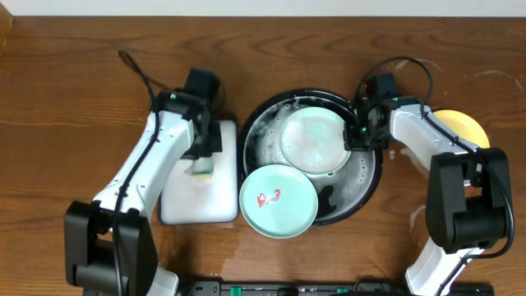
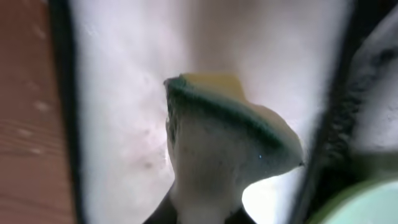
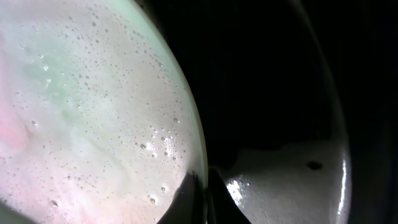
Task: Clean dirty plates on tray and stack at the side
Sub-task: 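Return the sponge to the white tray and lift the green plate right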
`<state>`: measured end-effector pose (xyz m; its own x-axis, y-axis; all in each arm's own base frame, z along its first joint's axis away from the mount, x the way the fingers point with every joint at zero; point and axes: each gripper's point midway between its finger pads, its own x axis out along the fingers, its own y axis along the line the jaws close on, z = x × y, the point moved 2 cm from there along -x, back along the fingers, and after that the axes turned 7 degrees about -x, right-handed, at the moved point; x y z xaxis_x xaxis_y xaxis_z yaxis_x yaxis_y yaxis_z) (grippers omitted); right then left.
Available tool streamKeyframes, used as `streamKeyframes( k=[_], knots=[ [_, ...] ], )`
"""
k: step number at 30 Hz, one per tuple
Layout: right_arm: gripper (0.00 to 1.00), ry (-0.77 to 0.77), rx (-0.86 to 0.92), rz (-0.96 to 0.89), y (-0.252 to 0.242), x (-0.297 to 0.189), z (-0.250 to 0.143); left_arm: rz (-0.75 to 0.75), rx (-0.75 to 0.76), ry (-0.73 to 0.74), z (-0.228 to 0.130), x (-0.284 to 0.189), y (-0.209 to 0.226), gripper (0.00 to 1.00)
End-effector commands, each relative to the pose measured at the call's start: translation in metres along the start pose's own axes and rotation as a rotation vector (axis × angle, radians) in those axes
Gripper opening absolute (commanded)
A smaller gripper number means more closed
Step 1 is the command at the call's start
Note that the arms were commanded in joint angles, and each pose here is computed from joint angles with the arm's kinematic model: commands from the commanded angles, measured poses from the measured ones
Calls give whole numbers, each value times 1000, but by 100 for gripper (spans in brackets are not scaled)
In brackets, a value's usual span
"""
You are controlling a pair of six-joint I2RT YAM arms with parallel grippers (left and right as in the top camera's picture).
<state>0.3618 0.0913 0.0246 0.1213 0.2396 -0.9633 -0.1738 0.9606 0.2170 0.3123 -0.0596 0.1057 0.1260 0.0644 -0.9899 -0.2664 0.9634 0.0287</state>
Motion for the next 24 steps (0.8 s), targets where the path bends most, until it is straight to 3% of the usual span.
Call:
streamKeyframes(
  k=[1,4,5,7,9,11,17,24],
  knots=[
    [1,-53,-65,-41,11,-24,0,-53,-75,64,-16,29,8,10],
    [1,-134,-94,-111,14,-53,8,-52,-88,64,-19,41,13,16],
    [1,-178,-114,-170,15,-72,10,-51,-88,66,-20,41,13,27],
    [1,-216,-138,-212,21,-89,9,-52,-89,63,-19,41,13,37],
    [1,-246,-172,-256,29,-105,6,-52,-89,63,-19,41,13,68],
    [1,-264,-193,-324,30,-113,4,-51,-88,65,-20,41,13,79],
    [1,-337,-254,-535,35,-138,5,-51,-88,66,-20,41,13,81],
    [1,-289,-243,-420,47,-117,2,-51,-88,65,-20,41,13,81]
  ],
)
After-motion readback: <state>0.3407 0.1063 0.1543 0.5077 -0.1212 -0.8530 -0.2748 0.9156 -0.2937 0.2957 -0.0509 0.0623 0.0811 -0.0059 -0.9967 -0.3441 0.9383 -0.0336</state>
